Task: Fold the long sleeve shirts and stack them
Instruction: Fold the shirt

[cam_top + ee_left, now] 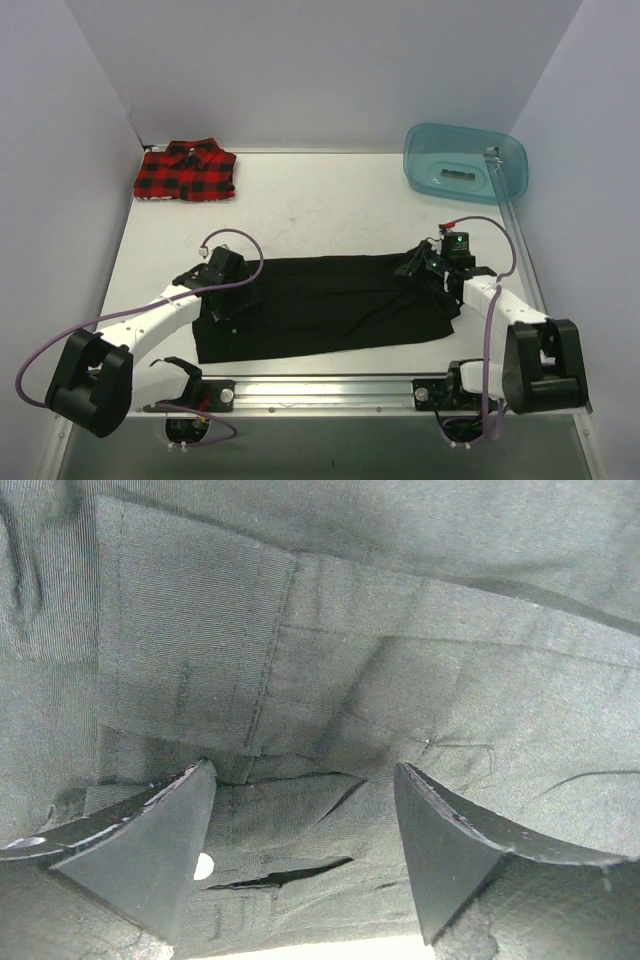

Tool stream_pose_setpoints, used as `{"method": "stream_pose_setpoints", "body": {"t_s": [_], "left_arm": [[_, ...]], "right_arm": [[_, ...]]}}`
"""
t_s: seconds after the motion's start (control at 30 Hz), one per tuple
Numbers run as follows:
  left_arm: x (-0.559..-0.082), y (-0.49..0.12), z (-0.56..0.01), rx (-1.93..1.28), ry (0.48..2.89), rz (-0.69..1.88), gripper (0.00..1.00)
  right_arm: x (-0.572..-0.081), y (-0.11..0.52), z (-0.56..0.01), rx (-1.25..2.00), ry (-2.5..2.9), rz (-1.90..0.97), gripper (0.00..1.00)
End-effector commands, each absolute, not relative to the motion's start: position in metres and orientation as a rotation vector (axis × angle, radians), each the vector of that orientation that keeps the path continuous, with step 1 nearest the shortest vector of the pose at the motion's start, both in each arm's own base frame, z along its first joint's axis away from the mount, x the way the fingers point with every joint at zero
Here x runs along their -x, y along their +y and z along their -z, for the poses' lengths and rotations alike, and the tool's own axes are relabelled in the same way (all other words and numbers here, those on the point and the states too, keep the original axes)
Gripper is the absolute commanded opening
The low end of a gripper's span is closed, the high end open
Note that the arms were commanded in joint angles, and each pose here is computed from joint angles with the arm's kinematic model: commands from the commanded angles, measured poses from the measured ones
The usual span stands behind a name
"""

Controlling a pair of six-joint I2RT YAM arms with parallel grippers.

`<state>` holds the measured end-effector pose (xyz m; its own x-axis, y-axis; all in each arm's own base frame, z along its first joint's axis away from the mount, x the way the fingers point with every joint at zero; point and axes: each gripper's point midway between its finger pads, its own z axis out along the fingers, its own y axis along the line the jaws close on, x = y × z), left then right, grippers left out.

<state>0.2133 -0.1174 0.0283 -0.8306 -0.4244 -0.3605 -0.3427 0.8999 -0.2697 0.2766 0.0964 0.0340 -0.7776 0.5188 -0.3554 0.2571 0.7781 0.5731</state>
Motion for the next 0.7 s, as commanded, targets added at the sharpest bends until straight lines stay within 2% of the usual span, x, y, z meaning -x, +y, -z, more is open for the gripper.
{"method": "stream_pose_setpoints", "body": {"t_s": [0.0,0.17,0.33,0.47,0.67], "left_arm": [[-0.225,-0.119,-0.046,0.504,2.591,0.292,0.82],[-0.229,-0.114,-0.040,0.504,2.600,0.239,0.83],[-0.230,-0.109,-0.029,0.544,2.621,0.207,0.83],[-0.226,-0.098,-0.017,0.603,2.641,0.170,0.83],[-0.225,-0.081,-0.011,0.744,2.620,0.229,0.83]], "right_arm": [[-0.268,0.135,-0.074,-0.359,2.442,-0.772,0.31],[-0.229,0.209,-0.086,-0.200,2.473,-1.033,0.32],[-0.207,0.236,-0.050,-0.172,2.596,-1.052,0.33],[-0.190,0.228,-0.021,-0.241,2.688,-1.038,0.33],[-0.174,0.170,0.006,-0.363,2.797,-0.840,0.33]]}}
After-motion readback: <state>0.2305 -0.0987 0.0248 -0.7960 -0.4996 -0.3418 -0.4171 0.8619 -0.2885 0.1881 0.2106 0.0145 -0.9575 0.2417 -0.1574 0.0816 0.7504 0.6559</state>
